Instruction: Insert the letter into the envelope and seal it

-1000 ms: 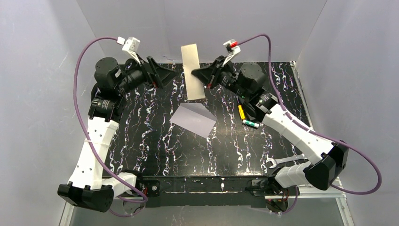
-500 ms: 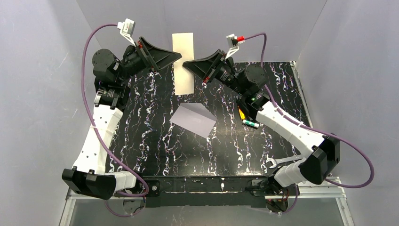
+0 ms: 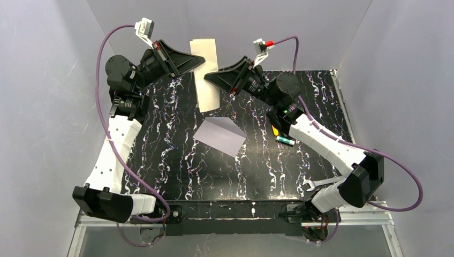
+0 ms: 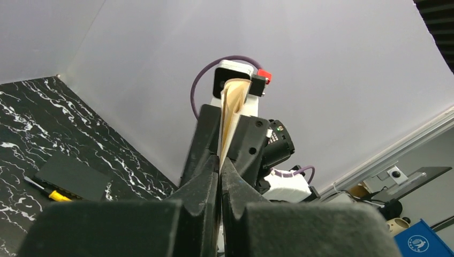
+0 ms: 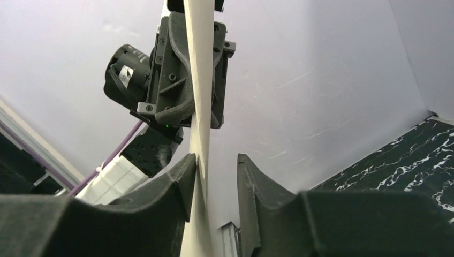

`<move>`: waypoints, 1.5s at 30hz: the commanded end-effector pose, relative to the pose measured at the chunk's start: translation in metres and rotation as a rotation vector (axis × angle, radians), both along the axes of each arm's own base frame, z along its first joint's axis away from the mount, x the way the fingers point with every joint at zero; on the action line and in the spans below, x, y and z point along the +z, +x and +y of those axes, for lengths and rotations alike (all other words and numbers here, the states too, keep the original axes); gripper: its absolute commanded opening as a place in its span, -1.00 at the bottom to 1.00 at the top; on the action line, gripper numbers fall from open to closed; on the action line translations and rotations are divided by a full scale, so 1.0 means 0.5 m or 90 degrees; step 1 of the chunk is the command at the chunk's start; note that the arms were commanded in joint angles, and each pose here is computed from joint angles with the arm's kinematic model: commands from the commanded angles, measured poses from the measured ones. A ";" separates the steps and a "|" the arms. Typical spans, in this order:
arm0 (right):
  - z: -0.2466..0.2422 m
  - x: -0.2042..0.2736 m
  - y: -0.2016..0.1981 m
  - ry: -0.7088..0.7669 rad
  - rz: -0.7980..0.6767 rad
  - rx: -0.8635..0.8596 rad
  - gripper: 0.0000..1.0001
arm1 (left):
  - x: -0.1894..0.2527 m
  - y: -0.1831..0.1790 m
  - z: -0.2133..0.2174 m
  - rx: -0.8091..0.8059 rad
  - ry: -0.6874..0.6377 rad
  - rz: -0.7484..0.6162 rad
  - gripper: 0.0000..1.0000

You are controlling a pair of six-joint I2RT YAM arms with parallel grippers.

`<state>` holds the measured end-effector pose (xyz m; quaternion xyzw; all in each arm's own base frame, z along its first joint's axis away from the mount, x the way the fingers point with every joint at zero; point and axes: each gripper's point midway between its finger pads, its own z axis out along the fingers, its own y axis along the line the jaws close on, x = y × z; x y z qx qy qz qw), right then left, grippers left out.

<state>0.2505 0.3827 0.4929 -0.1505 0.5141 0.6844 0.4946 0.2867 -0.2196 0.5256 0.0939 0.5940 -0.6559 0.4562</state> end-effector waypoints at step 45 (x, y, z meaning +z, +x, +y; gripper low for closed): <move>-0.004 -0.043 -0.025 -0.044 -0.022 0.069 -0.97 | -0.016 0.047 0.010 0.044 -0.009 -0.013 -0.79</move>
